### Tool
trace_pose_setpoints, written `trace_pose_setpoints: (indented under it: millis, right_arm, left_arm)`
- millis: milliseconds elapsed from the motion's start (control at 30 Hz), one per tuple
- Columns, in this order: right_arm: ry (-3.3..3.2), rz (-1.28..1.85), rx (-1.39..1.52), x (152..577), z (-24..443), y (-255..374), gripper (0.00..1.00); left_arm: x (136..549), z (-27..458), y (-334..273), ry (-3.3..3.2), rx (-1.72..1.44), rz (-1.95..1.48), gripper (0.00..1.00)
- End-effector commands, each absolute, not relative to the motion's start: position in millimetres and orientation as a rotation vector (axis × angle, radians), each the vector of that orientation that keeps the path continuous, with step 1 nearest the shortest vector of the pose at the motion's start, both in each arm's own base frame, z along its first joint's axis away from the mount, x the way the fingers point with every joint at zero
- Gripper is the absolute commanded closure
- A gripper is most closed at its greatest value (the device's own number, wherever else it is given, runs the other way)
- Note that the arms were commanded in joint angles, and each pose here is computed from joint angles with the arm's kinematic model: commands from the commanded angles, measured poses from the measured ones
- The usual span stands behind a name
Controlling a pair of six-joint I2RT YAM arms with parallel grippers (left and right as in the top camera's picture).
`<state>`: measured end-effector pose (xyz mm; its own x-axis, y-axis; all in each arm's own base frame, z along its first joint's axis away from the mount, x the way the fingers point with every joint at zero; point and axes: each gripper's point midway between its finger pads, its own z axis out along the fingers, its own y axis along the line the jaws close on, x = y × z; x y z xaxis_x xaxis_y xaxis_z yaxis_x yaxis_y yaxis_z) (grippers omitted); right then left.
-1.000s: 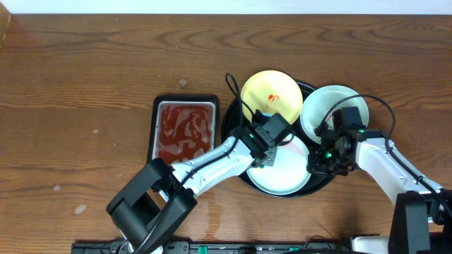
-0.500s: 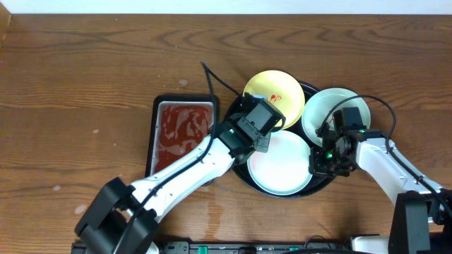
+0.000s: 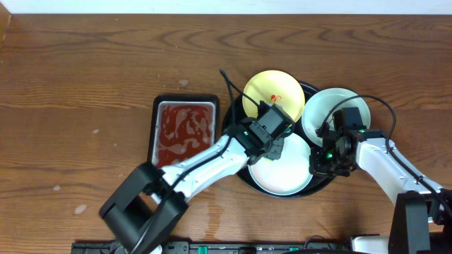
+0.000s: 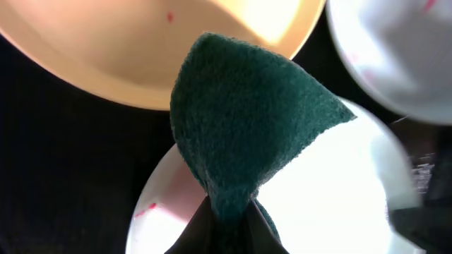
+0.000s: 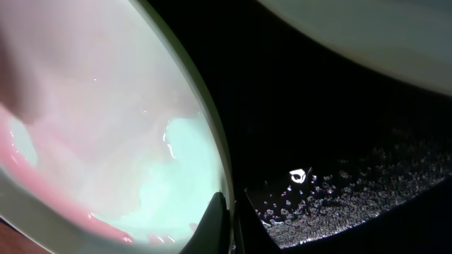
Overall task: Clean dirty plates on tray and stack at the side
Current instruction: 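Scrub the light blue plate with the sponge while the right gripper holds it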
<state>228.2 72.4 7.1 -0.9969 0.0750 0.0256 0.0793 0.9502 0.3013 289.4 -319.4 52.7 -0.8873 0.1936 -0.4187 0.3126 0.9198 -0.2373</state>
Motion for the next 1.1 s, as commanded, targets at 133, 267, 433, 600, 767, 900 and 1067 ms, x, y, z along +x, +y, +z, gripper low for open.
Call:
trace_pose_setpoints:
  millis: [133,267,433,600,767,900,1067]
  right_arm:
    - [-3.074,-0.456,-0.115,224,4,70,0.99]
    - [-3.071,-0.455,-0.115,223,4,70,0.99]
    - [-3.066,-0.453,-0.116,222,4,70,0.99]
    - [-3.064,-0.452,-0.116,221,4,70,0.99]
    - [-3.065,-0.453,-0.117,222,4,70,0.99]
    - [-3.065,-0.453,-0.117,222,4,70,0.99]
    - [-3.065,-0.453,-0.117,222,4,70,0.99]
  left_arm:
    - [307,33,-286,2.646,0.441,-0.137,0.92]
    - [314,35,-275,2.604,0.489,-0.036,0.92]
    - [321,42,-273,2.563,0.499,-0.002,0.92]
    - [322,70,-282,2.51,0.477,-0.093,0.92]
    - [303,95,-313,2.538,0.454,-0.408,0.92]
    - [291,85,-320,2.604,0.407,-0.493,0.92]
    - [279,62,-325,2.657,0.443,-0.494,0.92]
